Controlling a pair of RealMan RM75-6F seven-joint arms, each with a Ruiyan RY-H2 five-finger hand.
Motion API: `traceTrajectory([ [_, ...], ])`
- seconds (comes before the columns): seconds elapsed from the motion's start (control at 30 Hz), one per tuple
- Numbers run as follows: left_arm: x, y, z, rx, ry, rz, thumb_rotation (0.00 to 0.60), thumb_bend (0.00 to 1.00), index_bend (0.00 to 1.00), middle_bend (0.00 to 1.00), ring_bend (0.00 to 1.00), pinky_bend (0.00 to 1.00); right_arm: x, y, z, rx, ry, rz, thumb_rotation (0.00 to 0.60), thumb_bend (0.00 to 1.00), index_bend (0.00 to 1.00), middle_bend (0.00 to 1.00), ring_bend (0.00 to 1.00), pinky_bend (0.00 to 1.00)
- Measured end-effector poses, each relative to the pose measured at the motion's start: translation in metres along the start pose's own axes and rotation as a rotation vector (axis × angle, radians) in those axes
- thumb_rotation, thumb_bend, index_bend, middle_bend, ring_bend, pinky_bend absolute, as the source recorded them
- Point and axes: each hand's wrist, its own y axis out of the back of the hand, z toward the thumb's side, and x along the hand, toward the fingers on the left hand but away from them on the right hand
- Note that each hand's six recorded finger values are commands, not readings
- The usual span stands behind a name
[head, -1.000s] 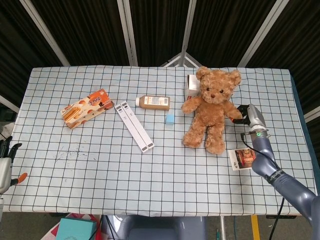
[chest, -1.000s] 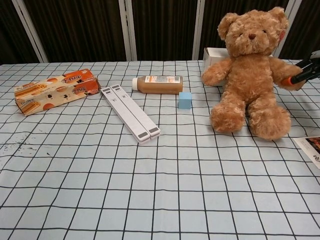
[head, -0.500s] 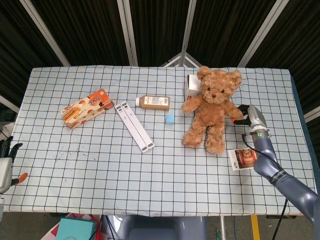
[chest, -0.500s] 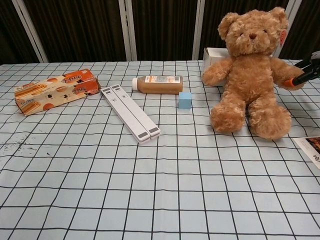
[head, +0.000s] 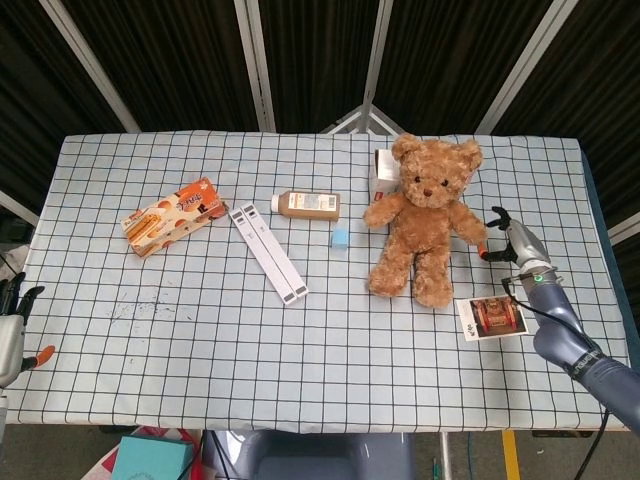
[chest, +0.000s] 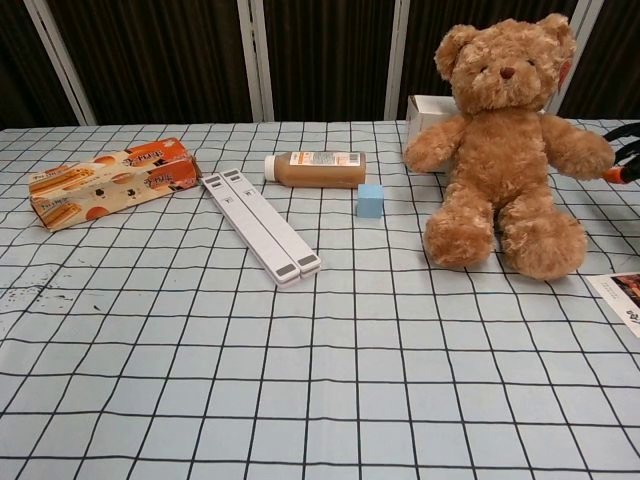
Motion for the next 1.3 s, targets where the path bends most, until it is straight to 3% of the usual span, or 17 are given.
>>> traceTrajectory([
  [0.27, -0.002, 0.002, 0.001, -0.005, -0.014, 0.001, 0.6, 0.24, 0.16, 0.0, 0.0, 0.03, 0.04, 0.015, -0.042, 0.005, -0.024, -0.041, 0.6, 0.44, 0.0, 0.2, 0.14, 0.0],
  [0.47, -0.005, 0.001, 0.005, -0.008, -0.033, -0.004, 0.6, 0.24, 0.16, 0.0, 0.0, 0.03, 0.092, 0.026, -0.07, 0.029, 0.025, -0.146, 0.6, 0.41, 0.0, 0.2, 0.14, 0.0],
  [0.67, -0.009, 0.0, 0.009, -0.001, -0.055, -0.006, 0.6, 0.24, 0.16, 0.0, 0.0, 0.03, 0.155, 0.028, -0.093, 0.119, 0.105, -0.284, 0.6, 0.34, 0.0, 0.16, 0.09, 0.0],
  [0.8, -0.011, 0.0, 0.011, -0.003, -0.066, -0.006, 0.6, 0.24, 0.16, 0.0, 0.0, 0.03, 0.196, 0.013, -0.104, 0.242, 0.148, -0.329, 0.6, 0.33, 0.0, 0.13, 0.04, 0.0],
  [0.9, -0.013, 0.001, 0.01, -0.007, -0.07, -0.005, 0.6, 0.24, 0.16, 0.0, 0.0, 0.03, 0.212, 0.0, -0.108, 0.353, 0.152, -0.322, 0.6, 0.33, 0.0, 0.12, 0.02, 0.0],
  [1.07, -0.013, 0.003, 0.008, -0.015, -0.07, -0.005, 0.6, 0.24, 0.16, 0.0, 0.0, 0.03, 0.228, -0.018, -0.109, 0.532, 0.164, -0.29, 0.6, 0.33, 0.0, 0.12, 0.02, 0.0],
  [1.3, -0.015, 0.006, 0.007, -0.026, -0.078, 0.009, 0.6, 0.24, 0.16, 0.0, 0.0, 0.03, 0.237, -0.02, -0.094, 0.69, 0.284, -0.389, 0.6, 0.33, 0.0, 0.11, 0.02, 0.0],
])
